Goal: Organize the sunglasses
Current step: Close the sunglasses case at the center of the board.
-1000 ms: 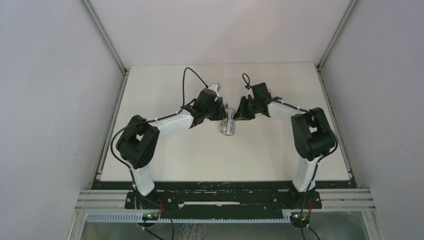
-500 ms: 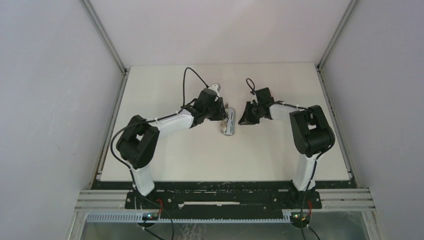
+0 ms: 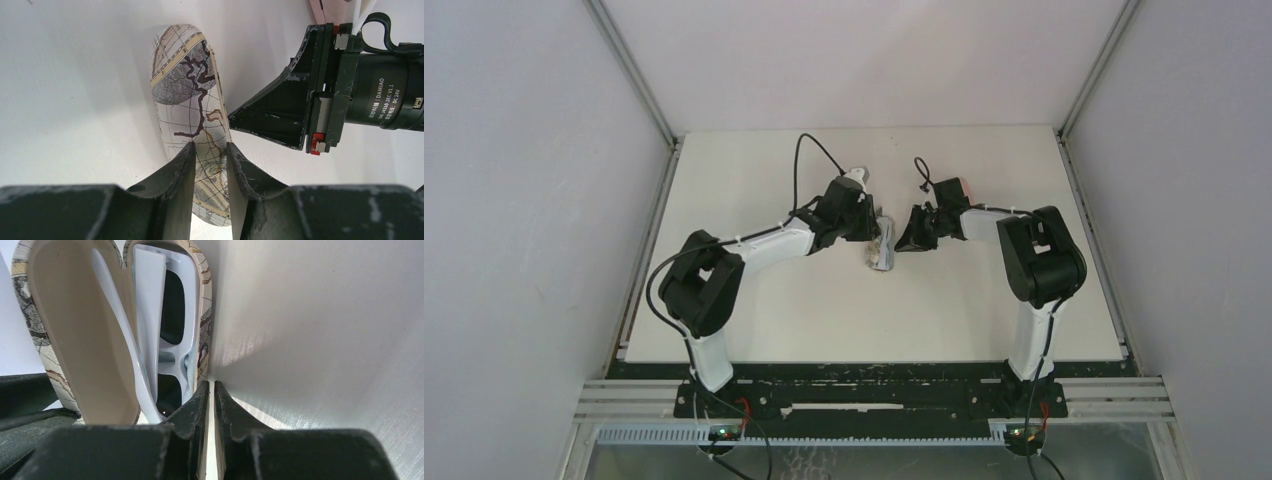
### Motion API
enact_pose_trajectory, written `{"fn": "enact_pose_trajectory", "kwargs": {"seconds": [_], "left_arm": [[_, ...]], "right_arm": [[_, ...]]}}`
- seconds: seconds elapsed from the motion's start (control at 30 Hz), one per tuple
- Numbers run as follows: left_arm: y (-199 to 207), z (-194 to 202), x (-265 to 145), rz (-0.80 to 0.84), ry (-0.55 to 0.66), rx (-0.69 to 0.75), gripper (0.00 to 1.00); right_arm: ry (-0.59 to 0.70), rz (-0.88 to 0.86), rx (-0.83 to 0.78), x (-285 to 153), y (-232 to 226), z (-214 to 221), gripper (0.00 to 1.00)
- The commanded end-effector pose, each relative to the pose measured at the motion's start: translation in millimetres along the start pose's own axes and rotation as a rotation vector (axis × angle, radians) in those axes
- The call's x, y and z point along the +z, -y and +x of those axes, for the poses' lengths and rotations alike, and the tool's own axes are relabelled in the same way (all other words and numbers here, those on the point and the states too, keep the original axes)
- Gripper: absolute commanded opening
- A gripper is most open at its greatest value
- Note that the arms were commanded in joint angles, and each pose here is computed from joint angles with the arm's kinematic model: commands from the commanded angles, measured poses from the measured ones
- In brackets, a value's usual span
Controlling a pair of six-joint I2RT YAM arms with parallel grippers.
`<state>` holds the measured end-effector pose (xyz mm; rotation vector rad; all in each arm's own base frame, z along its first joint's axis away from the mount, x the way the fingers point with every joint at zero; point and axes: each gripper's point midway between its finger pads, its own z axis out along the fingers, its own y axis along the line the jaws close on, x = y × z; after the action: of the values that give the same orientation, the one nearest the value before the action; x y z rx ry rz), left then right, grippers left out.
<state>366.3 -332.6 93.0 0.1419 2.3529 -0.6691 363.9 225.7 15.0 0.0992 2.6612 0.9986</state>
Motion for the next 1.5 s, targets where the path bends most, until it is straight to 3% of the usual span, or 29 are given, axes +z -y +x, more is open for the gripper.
{"fn": "enact_pose_trajectory", "kwargs": {"seconds": [0.0,1.1,1.2,1.47], "left_arm": [[20.1,-7.1,2.1,0.027,0.006,0.028,0.33],[20.4,21.7,22.8,-0.022,-0.061,0.068,0.33],[21.3,8.1,10.8,-0.036,-0.020,0.089,0.39],[21.7,-36.0,-26.5,-0.097,0.103,0.179,0.68]], "right_arm": [[0.032,-0.047,-0.030,4.4,-14.0,-13.2,0.06],[0.073,-0.002,-0.029,-7.7,-6.6,-20.5,0.06],[0.116,0.021,-0.039,-20.7,-6.4,-25.9,0.09],[0.279,0.083,-0.061,-74.0,-6.0,-32.1,0.20]]}}
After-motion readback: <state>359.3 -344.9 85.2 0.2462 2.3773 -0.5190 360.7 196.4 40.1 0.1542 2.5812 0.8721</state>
